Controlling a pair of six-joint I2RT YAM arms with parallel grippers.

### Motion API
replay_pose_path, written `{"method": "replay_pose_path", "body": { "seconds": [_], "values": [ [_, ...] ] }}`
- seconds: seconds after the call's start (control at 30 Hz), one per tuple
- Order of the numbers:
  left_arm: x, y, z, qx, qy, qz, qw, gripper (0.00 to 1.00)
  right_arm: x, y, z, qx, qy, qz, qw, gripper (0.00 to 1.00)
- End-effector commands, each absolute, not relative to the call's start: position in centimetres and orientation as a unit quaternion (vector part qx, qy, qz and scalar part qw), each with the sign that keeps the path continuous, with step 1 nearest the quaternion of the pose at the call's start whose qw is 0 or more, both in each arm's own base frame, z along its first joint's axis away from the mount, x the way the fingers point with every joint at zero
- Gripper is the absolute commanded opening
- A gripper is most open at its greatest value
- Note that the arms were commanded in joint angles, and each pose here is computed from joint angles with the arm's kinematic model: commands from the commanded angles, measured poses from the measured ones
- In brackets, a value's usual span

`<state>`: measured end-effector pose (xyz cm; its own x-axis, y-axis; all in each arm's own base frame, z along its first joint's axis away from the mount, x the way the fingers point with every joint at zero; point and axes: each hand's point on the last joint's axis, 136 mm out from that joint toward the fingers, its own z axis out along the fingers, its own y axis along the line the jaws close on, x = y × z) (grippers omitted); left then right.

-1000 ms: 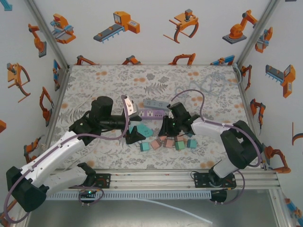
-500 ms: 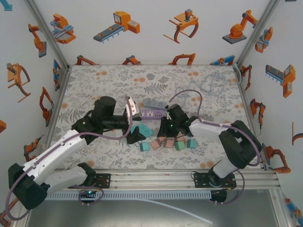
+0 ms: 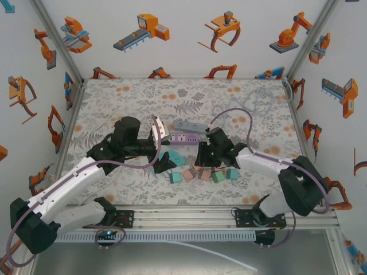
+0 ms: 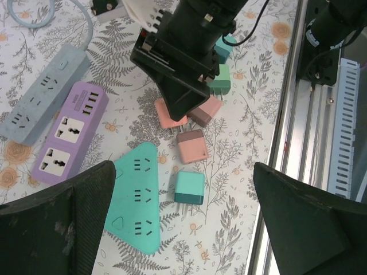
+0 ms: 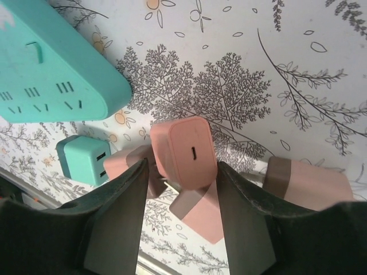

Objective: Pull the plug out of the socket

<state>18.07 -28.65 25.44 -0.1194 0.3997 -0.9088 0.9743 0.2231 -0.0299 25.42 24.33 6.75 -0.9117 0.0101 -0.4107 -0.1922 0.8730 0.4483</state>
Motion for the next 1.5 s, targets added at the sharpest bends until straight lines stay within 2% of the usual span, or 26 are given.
{"method": "replay_pose_path", "body": {
  "seconds": [0.0, 0.13, 0.3, 0.43, 0.6, 0.67, 0.77, 0.93, 1.07, 1.23, 1.47],
  "values": [
    [17.9, -28.8, 24.8, 0.508, 0.674, -0.354, 0.402, 0.97, 25.0, 23.1, 7.7, -0.042, 0.947, 0.229, 0.22, 0.49],
    [17.9, -28.8, 24.6, 0.505, 0.676, -0.357, 0.402, 0.97, 25.4, 22.2, 10.1, -0.045, 0.941, 0.218, 0.255, 0.5],
    [18.6, -28.6, 24.3, 0.49, 0.688, -0.343, 0.41, 0.97, 27.4, 20.6, 14.5, -0.057, 0.919, 0.181, 0.345, 0.51],
    [21.3, -26.8, 24.1, 0.438, 0.727, -0.277, 0.451, 0.97, 29.9, 16.1, 17.8, -0.039, 0.895, 0.092, 0.435, 0.6],
    [25.5, -22.6, 23.7, 0.317, 0.769, -0.189, 0.522, 0.97, 33.3, 10.5, 19.7, 0.011, 0.869, 0.047, 0.492, 0.67],
    [27.2, -20.1, 23.1, 0.258, 0.791, -0.151, 0.534, 0.97, 34.3, 7.8, 20.2, 0.035, 0.858, 0.005, 0.512, 0.75],
    [29.4, -15.6, 21.9, 0.164, 0.814, -0.095, 0.549, 0.97, 35.3, 4.2, 19.8, 0.063, 0.846, -0.055, 0.526, 0.88],
    [32.0, -6.5, 19.9, 0.018, 0.825, 0.032, 0.564, 0.97, 36.5, -1.0, 17.3, 0.099, 0.849, -0.121, 0.504, 0.93],
    [32.5, -2.0, 18.5, -0.042, 0.815, 0.116, 0.567, 0.97, 37.4, -3.8, 14.2, 0.12, 0.851, -0.145, 0.49, 0.95],
    [33.6, 0.1, 17.0, -0.072, 0.802, 0.125, 0.58, 0.97, 39.8, -4.2, 10.3, 0.104, 0.857, -0.103, 0.494, 0.96],
    [36.2, 0.8, 13.9, -0.077, 0.809, 0.086, 0.577, 0.97, 41.1, -3.2, 9.3, 0.061, 0.855, -0.09, 0.507, 0.99]
  ]
}}
